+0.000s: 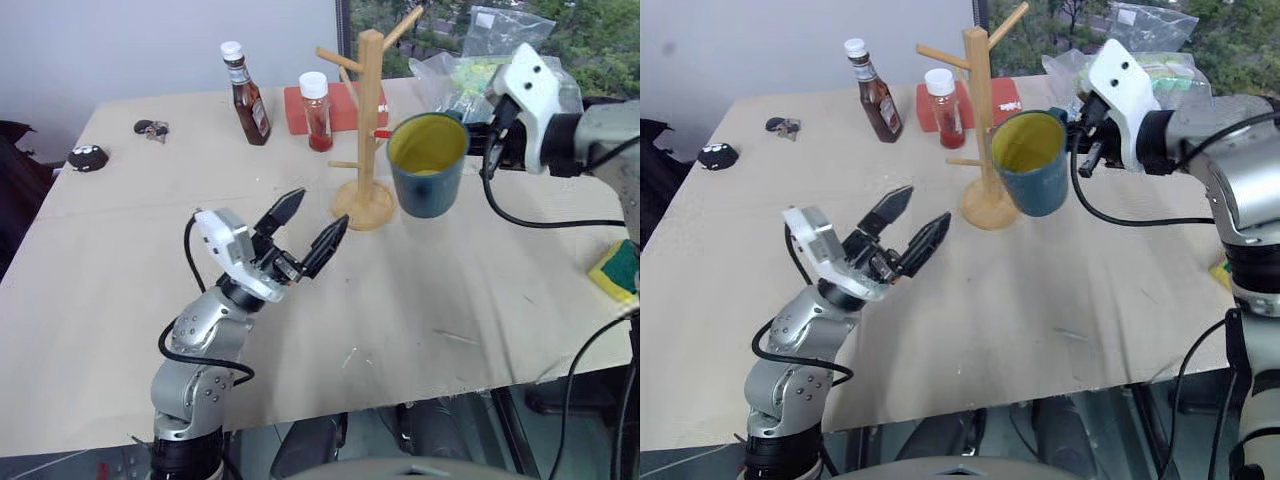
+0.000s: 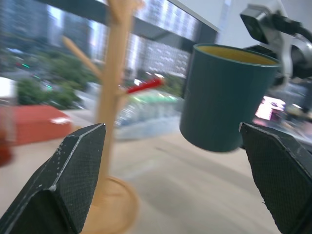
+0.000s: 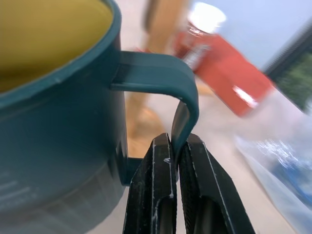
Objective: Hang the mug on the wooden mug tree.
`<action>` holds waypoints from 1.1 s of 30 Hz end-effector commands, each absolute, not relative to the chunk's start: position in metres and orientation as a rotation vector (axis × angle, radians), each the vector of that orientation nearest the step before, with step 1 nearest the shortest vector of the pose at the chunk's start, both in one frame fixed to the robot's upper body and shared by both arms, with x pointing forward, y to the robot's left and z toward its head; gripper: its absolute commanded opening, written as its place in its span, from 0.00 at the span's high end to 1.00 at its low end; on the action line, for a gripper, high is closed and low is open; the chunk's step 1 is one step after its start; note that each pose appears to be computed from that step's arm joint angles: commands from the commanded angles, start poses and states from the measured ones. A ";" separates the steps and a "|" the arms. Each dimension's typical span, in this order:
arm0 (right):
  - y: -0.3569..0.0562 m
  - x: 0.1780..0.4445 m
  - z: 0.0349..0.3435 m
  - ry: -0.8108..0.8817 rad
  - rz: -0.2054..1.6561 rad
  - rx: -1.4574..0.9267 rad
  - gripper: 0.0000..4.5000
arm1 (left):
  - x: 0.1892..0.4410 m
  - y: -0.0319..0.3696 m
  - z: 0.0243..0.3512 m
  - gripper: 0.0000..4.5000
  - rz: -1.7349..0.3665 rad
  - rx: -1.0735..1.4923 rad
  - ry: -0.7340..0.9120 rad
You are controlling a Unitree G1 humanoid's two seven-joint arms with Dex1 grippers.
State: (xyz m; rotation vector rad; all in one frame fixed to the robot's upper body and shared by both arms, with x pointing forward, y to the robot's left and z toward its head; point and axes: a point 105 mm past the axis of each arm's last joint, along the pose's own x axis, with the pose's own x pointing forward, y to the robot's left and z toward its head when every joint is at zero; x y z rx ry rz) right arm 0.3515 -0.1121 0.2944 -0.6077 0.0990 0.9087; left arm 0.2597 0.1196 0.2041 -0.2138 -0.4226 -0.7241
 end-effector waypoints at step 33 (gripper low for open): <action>-0.092 0.385 0.304 0.177 0.888 -0.770 0.99 | 0.242 0.108 0.212 0.00 -0.746 -0.173 -0.531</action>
